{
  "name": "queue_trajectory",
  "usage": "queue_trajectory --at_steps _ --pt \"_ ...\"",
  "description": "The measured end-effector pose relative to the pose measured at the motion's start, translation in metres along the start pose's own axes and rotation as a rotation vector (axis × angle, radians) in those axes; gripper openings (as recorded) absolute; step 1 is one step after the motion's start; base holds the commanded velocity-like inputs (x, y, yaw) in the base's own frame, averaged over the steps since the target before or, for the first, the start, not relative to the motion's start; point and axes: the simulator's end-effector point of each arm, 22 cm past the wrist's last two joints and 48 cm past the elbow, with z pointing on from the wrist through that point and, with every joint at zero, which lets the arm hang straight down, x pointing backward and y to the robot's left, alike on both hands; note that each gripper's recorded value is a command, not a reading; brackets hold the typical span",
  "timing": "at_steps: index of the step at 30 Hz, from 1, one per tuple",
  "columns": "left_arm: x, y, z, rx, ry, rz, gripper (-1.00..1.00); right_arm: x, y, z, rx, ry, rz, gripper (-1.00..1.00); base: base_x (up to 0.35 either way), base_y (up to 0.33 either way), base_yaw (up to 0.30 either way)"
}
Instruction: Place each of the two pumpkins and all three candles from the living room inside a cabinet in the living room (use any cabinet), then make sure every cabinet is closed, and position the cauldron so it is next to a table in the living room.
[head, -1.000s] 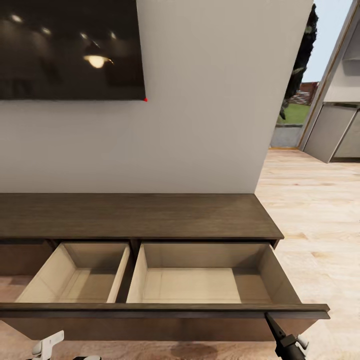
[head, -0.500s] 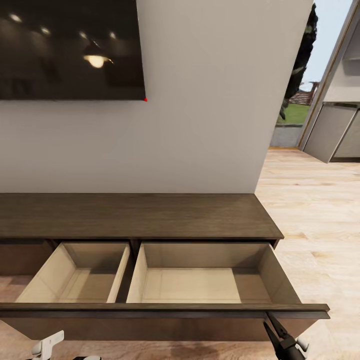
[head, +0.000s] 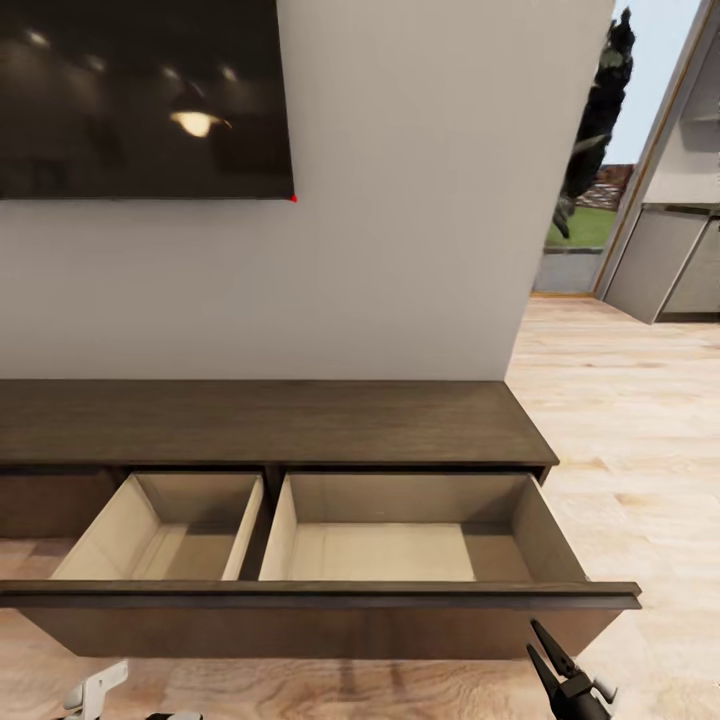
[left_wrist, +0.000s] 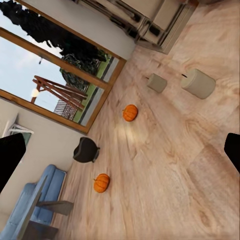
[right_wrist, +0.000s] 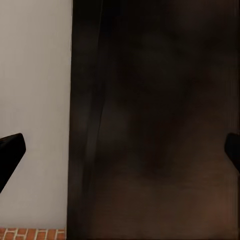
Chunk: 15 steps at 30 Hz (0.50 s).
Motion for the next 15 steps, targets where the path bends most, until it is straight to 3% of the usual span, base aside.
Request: queue_trajectory --at_steps 15 --pt "0.0000 0.0001 0.0000 0.000 0.000 0.000 1.00 -0.0033 0.0018 0.0000 -0.004 0.014 -0.029 1.00 -0.013 0.000 0.000"
